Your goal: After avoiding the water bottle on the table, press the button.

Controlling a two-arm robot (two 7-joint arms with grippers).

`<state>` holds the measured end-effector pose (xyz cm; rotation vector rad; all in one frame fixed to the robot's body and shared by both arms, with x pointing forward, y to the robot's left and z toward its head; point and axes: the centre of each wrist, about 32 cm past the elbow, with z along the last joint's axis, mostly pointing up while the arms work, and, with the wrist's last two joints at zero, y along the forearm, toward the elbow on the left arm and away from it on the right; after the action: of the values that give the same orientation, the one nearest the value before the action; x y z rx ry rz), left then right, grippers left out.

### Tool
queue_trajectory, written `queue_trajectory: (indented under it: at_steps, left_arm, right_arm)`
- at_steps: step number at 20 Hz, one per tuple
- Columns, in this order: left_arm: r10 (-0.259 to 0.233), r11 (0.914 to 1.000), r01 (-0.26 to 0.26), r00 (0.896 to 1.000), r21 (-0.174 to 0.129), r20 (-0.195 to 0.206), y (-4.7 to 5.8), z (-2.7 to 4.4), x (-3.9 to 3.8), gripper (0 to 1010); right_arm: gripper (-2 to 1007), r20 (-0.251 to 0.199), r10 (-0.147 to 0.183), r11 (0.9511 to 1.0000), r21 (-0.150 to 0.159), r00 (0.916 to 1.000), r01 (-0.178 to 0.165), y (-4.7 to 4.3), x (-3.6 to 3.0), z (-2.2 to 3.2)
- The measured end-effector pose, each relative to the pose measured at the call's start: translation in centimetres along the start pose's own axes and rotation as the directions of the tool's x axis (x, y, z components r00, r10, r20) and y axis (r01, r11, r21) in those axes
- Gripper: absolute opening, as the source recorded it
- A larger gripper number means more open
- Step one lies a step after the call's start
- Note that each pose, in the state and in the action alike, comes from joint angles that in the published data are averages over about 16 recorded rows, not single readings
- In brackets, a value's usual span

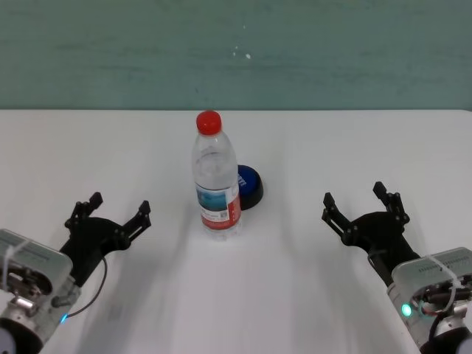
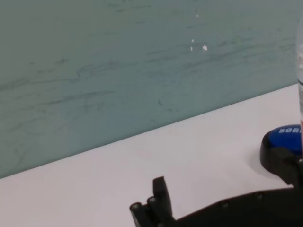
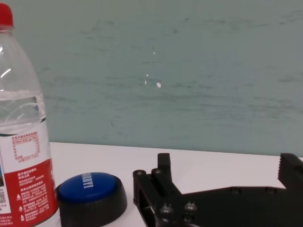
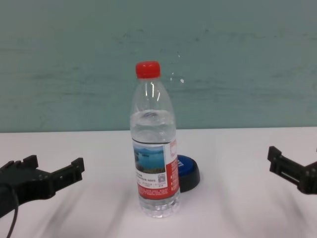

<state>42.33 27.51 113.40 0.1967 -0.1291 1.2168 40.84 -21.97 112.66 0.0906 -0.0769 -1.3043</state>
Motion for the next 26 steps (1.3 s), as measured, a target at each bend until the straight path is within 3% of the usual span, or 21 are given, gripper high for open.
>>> queue_trajectory:
  at_steps: [26]
  left_arm:
    - [0.000,1.0000,0.000,1.000,0.000,0.000,0.00,0.00,0.00,1000]
  right_arm:
    - [1004,-0.001,-0.001,1.0000,0.000,1.0000,0.001,0.03,-0.05,-0.01]
